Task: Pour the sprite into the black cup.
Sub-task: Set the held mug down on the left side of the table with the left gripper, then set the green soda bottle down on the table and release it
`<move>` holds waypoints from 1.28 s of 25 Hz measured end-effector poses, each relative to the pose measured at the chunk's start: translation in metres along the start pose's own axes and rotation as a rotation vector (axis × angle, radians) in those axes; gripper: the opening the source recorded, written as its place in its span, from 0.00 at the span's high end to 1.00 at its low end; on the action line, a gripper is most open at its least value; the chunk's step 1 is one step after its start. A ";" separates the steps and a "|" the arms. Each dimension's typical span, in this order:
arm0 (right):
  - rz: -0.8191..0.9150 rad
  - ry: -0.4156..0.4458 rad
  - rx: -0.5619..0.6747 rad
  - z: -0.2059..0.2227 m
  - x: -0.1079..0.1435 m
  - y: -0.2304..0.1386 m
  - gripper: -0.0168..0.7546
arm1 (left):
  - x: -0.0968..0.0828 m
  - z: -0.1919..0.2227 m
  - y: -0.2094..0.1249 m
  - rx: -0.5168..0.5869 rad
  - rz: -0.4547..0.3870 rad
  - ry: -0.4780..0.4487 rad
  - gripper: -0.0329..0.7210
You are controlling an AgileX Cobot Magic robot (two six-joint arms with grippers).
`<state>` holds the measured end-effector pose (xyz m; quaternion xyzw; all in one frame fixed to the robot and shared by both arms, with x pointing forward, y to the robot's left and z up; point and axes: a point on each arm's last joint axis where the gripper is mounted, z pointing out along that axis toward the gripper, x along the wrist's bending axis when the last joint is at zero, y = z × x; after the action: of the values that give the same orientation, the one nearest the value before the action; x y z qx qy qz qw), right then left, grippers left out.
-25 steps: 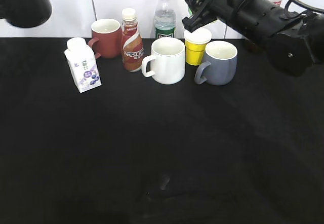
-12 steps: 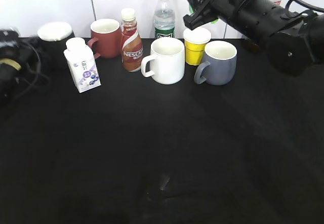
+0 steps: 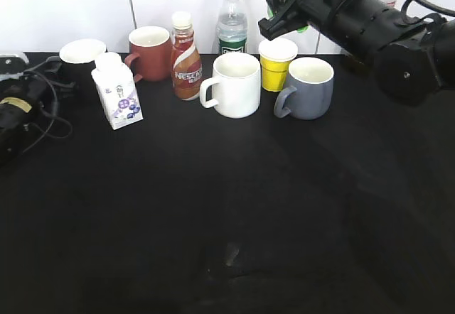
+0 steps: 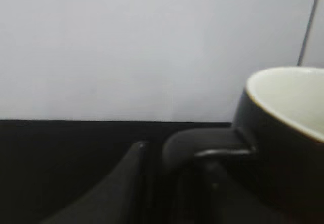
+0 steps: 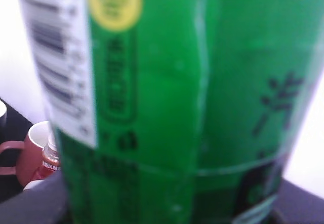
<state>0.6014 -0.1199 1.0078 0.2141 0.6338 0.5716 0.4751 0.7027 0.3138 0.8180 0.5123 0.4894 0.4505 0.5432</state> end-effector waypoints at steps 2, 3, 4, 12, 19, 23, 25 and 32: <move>0.060 -0.022 0.020 0.000 -0.002 -0.002 0.46 | -0.002 -0.009 0.010 -0.005 0.012 0.001 0.52; 0.084 -0.036 0.023 0.000 -0.003 -0.002 0.46 | -0.004 -0.016 0.011 0.009 0.016 0.001 0.52; 0.115 -0.068 0.030 0.000 -0.006 -0.003 0.46 | -0.005 -0.023 0.013 0.013 0.013 0.001 0.52; 0.308 -0.460 0.169 -0.027 -0.105 -0.045 0.46 | -0.030 -0.110 0.087 0.044 0.009 -0.007 0.52; 0.263 -0.538 0.171 -0.044 -0.123 -0.153 0.46 | -0.089 -0.138 0.177 0.189 0.092 -0.108 0.52; 0.263 -0.519 0.194 -0.030 -0.112 -0.209 0.46 | -0.097 -0.145 0.187 0.197 0.102 -0.125 0.52; 0.243 -0.486 0.166 -0.018 -0.112 -0.217 0.46 | -0.101 -0.145 0.186 0.203 0.103 -0.136 0.52; 0.244 -0.471 0.182 -0.016 -0.109 -0.227 0.46 | -0.101 -0.145 0.186 0.204 0.104 -0.138 0.52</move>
<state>0.6992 -0.2748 0.8340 0.4575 0.5241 0.4997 0.5161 0.5493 0.2431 1.0111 0.6192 0.4670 0.3898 0.4966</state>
